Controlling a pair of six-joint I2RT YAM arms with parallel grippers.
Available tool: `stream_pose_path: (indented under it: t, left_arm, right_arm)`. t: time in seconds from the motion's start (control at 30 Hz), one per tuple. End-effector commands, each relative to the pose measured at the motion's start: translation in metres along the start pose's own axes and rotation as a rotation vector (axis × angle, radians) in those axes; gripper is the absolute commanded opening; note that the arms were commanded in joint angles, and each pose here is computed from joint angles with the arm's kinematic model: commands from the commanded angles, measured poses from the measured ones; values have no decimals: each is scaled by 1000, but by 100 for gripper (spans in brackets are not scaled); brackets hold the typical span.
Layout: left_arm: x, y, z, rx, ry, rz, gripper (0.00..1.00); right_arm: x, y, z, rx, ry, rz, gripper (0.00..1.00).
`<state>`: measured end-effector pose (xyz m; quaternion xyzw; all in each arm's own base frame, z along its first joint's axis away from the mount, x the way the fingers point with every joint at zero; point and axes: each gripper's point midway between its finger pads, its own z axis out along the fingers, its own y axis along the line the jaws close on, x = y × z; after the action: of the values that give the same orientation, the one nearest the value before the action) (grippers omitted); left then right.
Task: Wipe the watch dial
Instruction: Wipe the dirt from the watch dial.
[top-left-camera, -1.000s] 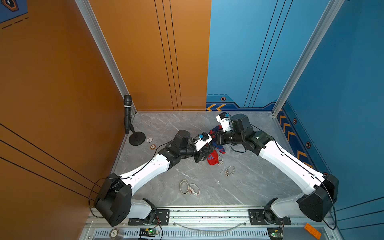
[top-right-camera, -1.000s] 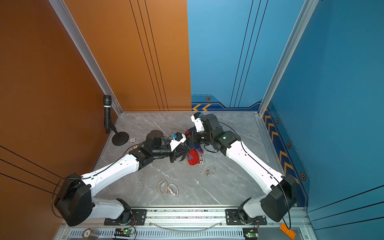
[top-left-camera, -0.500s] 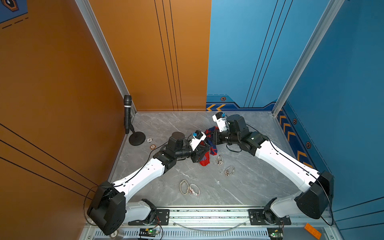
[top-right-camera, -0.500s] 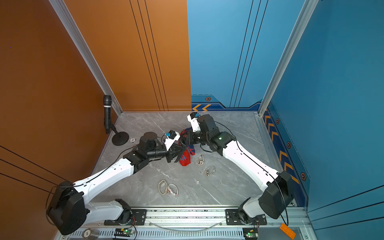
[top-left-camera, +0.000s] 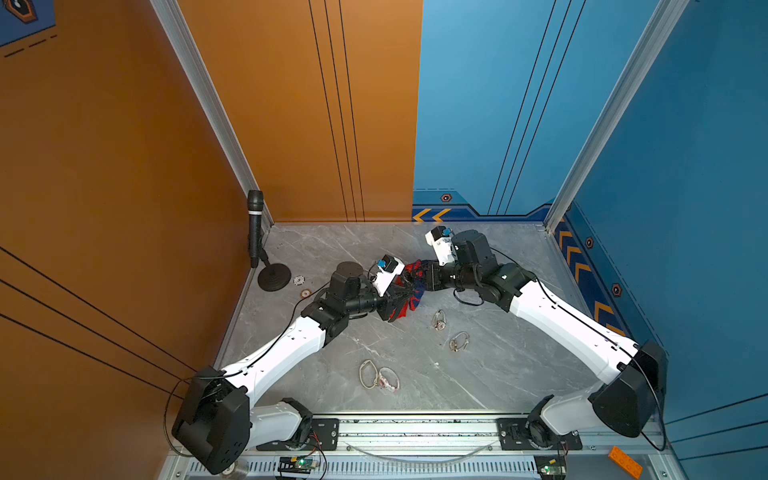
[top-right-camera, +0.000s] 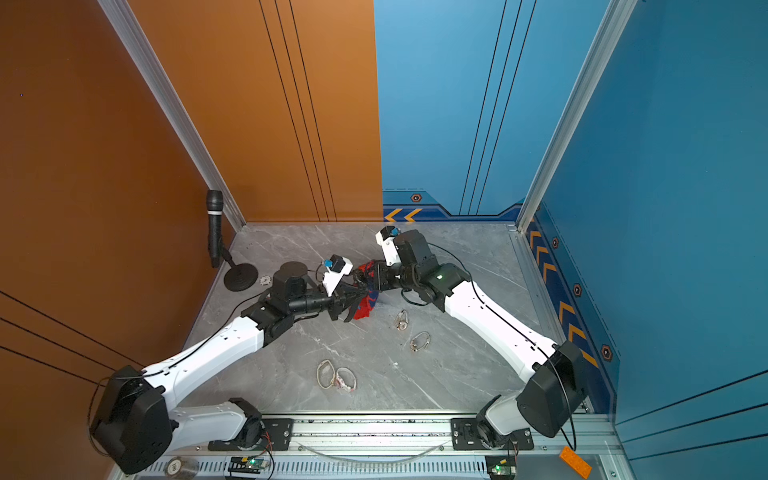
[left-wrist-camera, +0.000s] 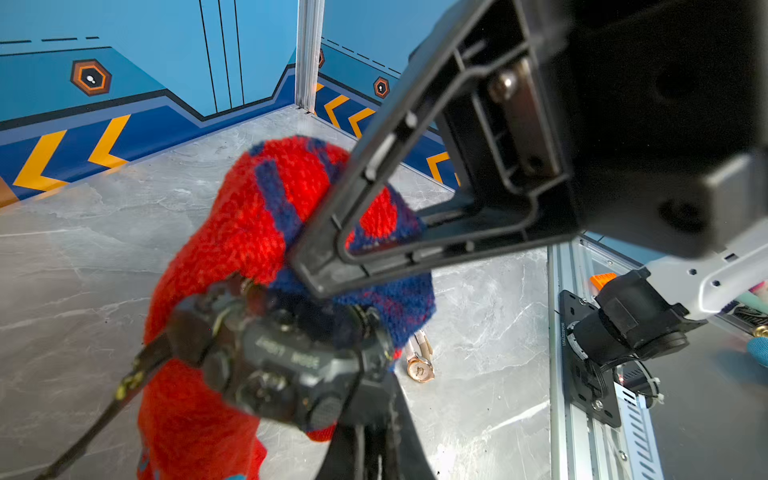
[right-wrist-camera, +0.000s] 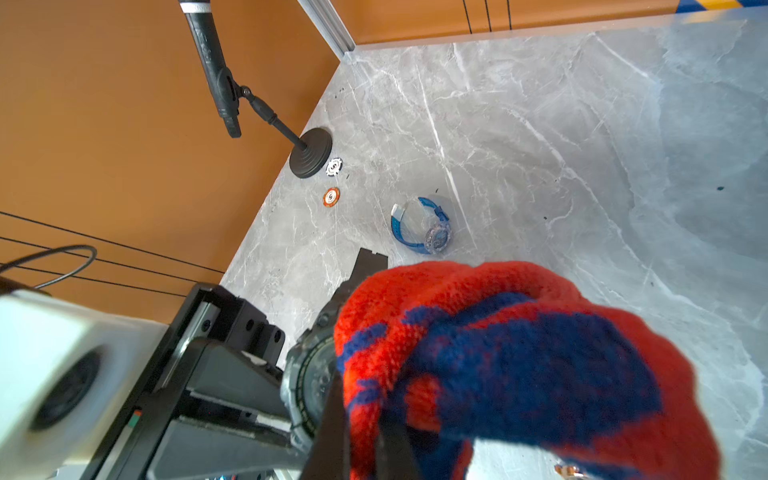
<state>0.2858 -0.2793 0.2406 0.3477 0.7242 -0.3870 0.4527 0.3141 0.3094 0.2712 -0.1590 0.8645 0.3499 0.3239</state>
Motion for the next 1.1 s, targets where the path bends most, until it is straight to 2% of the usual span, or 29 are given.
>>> stream_pose_path:
  t: [0.0,0.07,0.17,0.37,0.67,0.77,1.07]
  left_arm:
    - [-27,-6,-6,14,-72,72,0]
    - [-23,-10,-5,28,-54,91,0]
    - [-18,-16,-7,48,-41,136,0]
    - [-16,-25,-14,79,-46,196,0]
    - [-4,-14,-7,58,-27,190,0]
    - [-4,-12,-5,60,-22,185,0]
    - [-15,-15,-13,48,-64,188,0]
  right_arm:
    - [20,8,8,-19,94,-27,0]
    - [26,22,10,-56,114,-49,0]
    - [28,23,12,-61,123,-45,0]
    - [26,-11,19,-11,131,70,0]
    - [20,43,5,-280,144,177,0]
    - [21,50,1,-312,146,201,0]
    - [62,-5,35,-121,261,284,0]
